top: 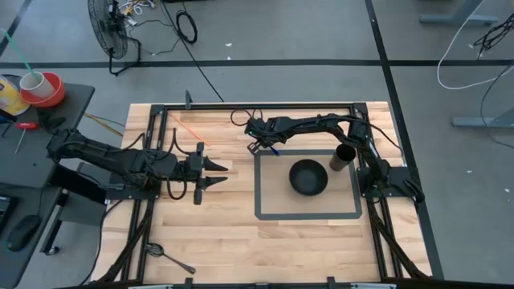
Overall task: Pick & Place Utensil
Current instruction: Put the blue fork into the black bowl
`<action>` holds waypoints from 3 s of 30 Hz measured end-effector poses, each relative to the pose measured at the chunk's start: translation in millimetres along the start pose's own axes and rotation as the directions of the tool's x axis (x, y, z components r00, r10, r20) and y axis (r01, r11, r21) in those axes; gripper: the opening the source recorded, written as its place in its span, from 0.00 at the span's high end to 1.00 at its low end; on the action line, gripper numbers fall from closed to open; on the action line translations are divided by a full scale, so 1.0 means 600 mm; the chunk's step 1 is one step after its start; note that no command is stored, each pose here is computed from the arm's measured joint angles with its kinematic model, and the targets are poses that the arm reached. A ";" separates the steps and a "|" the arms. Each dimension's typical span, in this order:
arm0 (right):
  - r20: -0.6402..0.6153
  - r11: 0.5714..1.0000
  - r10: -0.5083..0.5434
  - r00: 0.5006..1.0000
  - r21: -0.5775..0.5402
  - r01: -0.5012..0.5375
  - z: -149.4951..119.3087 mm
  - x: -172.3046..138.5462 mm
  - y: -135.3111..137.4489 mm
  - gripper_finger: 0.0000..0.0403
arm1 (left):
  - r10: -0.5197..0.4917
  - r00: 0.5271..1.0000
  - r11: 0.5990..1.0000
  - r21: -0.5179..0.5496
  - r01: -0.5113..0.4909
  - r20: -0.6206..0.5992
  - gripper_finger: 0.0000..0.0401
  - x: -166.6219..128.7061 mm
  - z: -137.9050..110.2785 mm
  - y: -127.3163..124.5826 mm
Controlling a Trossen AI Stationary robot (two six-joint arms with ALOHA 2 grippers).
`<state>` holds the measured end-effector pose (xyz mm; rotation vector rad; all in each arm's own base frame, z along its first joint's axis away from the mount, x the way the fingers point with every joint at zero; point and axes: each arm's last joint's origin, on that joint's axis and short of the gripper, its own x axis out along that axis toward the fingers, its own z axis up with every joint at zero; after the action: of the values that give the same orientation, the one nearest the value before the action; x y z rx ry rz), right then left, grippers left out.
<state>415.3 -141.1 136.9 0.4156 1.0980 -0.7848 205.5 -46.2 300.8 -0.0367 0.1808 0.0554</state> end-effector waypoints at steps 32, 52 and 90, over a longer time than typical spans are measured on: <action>-0.368 0.933 0.100 0.924 -0.289 -0.216 -0.196 -0.385 0.048 0.98 | -0.001 1.000 1.000 -0.001 0.001 0.002 0.67 0.000 0.001 0.000; -0.685 0.977 0.023 0.728 -0.138 -0.161 -0.257 -0.259 -0.012 0.98 | 0.000 1.000 1.000 0.001 0.000 -0.003 0.67 0.000 0.000 0.000; -0.616 0.978 0.018 0.788 -0.154 -0.142 -0.273 -0.213 -0.020 0.96 | 0.000 1.000 1.000 0.001 0.000 -0.003 0.67 0.000 -0.001 0.000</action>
<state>273.5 3.9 185.2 0.5694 1.7409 -0.4580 205.5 -46.2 300.3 -0.0357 0.1841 0.0552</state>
